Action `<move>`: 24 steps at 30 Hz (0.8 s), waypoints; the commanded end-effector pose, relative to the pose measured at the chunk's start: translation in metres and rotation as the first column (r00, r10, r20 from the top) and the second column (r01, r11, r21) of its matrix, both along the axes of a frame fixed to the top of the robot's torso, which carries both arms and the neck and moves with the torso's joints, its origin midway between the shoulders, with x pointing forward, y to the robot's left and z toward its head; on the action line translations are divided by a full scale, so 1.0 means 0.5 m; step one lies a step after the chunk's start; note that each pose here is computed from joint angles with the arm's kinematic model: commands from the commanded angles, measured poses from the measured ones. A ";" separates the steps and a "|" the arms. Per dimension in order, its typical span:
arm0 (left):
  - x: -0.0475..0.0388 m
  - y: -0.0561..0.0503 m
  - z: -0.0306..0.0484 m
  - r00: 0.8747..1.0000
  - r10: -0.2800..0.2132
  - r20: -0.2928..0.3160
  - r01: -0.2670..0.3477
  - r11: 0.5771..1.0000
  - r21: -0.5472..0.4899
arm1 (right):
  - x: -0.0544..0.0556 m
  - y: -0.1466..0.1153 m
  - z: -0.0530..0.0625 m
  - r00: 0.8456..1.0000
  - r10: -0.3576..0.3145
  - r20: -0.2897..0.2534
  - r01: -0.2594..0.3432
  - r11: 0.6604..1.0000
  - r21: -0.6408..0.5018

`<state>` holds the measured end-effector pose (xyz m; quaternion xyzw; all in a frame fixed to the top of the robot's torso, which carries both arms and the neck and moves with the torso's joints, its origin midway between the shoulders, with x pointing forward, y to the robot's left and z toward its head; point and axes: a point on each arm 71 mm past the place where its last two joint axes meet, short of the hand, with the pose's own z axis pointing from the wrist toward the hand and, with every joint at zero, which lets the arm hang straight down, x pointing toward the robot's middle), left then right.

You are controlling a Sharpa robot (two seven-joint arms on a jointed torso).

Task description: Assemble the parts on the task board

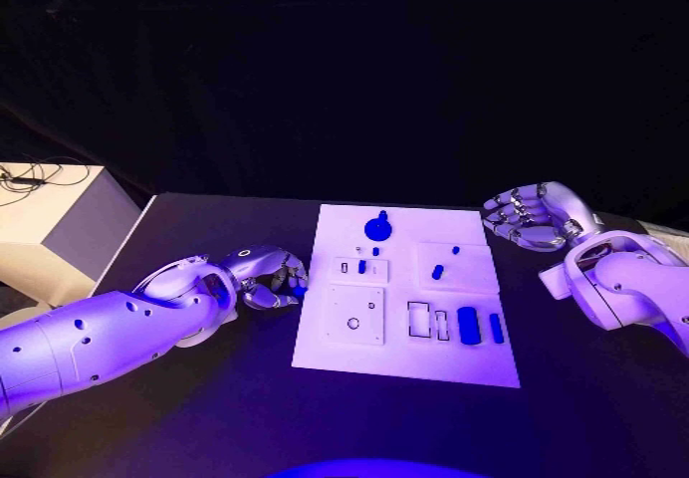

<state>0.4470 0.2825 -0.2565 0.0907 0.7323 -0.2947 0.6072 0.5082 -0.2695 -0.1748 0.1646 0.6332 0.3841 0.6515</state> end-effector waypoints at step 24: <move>0.005 0.001 -0.013 0.999 0.040 -0.024 -0.039 0.998 0.046 | -0.003 0.003 0.001 1.000 0.022 0.002 -0.022 1.000 -0.002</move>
